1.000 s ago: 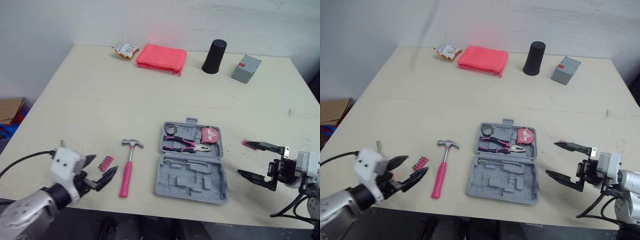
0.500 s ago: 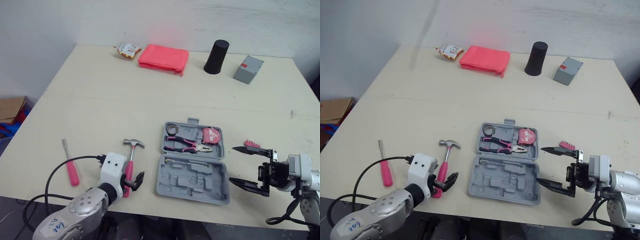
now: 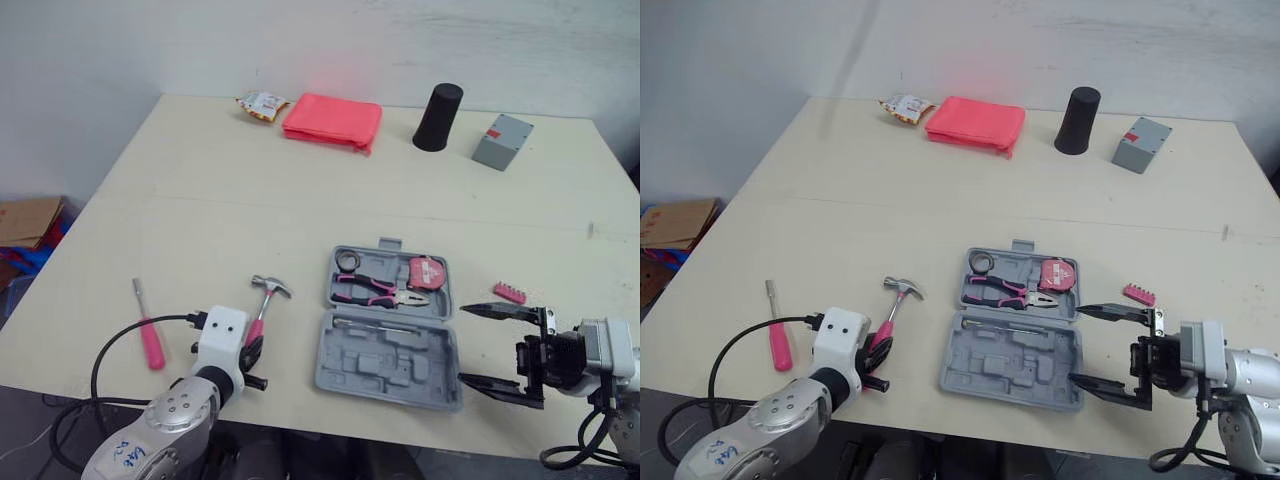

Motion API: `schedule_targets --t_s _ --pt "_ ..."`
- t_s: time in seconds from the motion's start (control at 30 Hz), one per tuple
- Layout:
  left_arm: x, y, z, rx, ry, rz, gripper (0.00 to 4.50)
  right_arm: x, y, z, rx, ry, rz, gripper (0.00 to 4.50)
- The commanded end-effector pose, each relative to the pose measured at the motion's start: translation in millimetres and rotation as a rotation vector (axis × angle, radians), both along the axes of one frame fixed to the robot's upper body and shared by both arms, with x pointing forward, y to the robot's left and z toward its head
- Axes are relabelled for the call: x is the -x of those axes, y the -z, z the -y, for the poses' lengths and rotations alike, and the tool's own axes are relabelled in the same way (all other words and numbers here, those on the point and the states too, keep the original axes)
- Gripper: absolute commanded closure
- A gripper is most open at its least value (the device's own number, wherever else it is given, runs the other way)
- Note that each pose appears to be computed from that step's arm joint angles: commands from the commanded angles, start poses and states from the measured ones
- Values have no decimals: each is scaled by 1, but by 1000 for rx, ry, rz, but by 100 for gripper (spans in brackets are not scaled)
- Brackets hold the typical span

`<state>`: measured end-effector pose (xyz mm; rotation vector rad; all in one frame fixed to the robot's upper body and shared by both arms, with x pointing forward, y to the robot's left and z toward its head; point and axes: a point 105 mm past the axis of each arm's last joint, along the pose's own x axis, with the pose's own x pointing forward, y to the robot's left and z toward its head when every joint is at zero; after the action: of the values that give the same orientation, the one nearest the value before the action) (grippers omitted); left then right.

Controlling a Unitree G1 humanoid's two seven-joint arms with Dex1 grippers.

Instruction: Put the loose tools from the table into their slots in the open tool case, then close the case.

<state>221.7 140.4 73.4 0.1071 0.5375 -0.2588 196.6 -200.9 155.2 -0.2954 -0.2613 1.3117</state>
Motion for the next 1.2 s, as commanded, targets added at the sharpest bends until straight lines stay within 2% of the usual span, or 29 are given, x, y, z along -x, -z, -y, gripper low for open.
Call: schedule_targets --t_s 0.03,0.17,0.33,0.47,0.63,0.8,0.87,1.07,1.2 --pt "-8 -8 2 34 50 67 393 3 -12 -5 -24 11 60 0" --pt "-13 -45 12 11 312 252 393 3 -9 -1 -12 52 66 0" --pt "-17 -66 27 -72 648 310 393 -4 -7 25 90 139 88 0" --pt "-11 -84 59 -52 963 341 393 -3 -10 44 132 185 75 0" --pt "-11 -70 84 -136 1238 238 393 7 -4 53 145 229 37 0" --pt "-13 -76 129 -66 1350 173 393 21 5 58 163 259 -11 0" --pt "-10 -73 137 -113 1408 149 393 24 3 61 156 289 -14 0" --pt "-14 -54 150 -256 1440 73 393 36 9 59 159 300 -40 0" --pt "-12 -50 155 -286 1431 48 393 39 7 59 155 312 -40 0"
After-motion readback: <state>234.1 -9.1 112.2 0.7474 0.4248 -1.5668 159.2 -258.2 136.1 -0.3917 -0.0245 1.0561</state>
